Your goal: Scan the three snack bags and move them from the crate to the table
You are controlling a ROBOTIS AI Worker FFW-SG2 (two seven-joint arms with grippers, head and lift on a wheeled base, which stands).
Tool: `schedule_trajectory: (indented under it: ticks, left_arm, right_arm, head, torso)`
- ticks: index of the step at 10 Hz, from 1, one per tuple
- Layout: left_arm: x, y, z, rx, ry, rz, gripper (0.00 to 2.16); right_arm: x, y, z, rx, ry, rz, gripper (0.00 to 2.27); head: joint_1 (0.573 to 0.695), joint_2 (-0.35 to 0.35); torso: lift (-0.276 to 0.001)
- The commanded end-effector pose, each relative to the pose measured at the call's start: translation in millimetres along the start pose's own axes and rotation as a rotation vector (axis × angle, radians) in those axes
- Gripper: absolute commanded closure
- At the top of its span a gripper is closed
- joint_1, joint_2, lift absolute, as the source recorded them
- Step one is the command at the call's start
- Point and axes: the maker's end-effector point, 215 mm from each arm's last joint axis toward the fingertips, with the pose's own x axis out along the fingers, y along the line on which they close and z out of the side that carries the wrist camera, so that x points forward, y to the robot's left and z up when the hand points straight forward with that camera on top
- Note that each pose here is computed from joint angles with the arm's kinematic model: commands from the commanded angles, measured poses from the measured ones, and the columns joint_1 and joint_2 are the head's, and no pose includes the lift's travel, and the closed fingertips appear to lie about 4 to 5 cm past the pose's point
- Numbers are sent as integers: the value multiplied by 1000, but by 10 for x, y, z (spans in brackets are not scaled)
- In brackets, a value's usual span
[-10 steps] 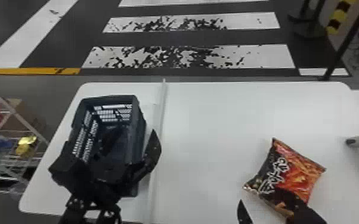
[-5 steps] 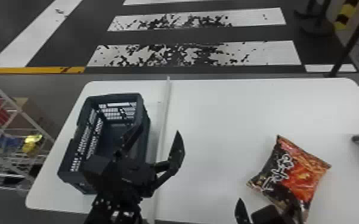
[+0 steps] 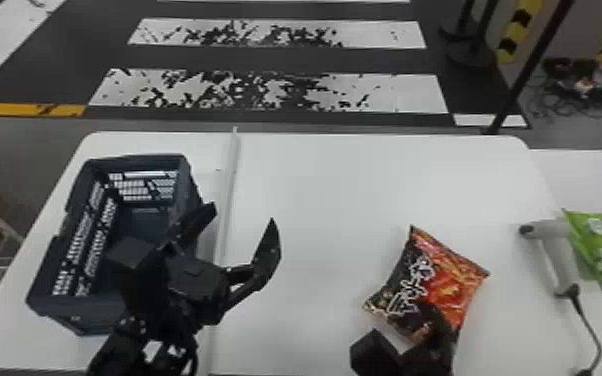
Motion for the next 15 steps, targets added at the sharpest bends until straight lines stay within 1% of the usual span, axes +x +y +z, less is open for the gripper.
schedule_trajectory:
  ticks: [1, 2, 3, 4, 6, 7, 8, 9, 11, 12, 13, 14, 15]
  left_arm:
    - [-9, 12, -9, -7, 2, 0, 33]
    - [-18, -7, -20, -12, 4, -10, 33]
    - [-18, -13, -29, -12, 6, -12, 33]
    - [-16, -3, -44, -15, 8, -14, 33]
    - [-20, 43, -50, -26, 9, -10, 33]
    - [-22, 66, -46, -26, 8, -6, 33]
    - [-25, 96, -41, -28, 7, -2, 33]
    - [-28, 124, -31, -38, 5, 0, 33]
    - [-26, 125, -18, -42, 1, 1, 33]
    - [-26, 122, -1, -42, -2, 1, 33]
    - [-30, 110, 7, -42, -3, -2, 33]
    - [-38, 111, -7, -43, 0, 0, 33]
    - [-37, 112, -14, -44, 1, 1, 33]
  right_arm:
    - [129, -63, -49, -37, 26, -21, 279]
    - [178, -100, -43, -46, 26, -29, 1082]
    - [192, -164, -40, -62, 26, -58, 2240]
    - [184, -207, 14, -70, -1, -74, 2240]
    - [127, -231, 197, -23, -82, -74, 2240]
    - [97, -294, 307, 45, -130, -66, 2240]
    - [34, -427, 429, 155, -178, -47, 2240]
    - [-97, -637, 635, 325, -247, 5, 2240]
    - [-355, -1176, 984, 599, -351, 61, 2240]
    - [-384, -1465, 1031, 768, -388, 84, 2240]
    - [-371, -1694, 974, 931, -413, 117, 2240]
    - [-358, -1829, 872, 1127, -437, 189, 2240]
    - [-375, -1977, 755, 1311, -481, 232, 2240]
  head:
    - [695, -12]
    - [695, -21]
    - [695, -25]
    - [695, -34]
    - [695, -34]
    - [695, -22]
    - [695, -9]
    - [695, -3]
    - [695, 11]
    - [695, 8]
    - [695, -15]
    - [695, -28]
    - [695, -56]
  torso:
    - [-62]
    - [-62]
    - [-62]
    - [-62]
    - [-62]
    - [-62]
    - [-62]
    - [-62]
    - [-62]
    - [-62]
    - [-62]
    - [-62]
    - [-62]
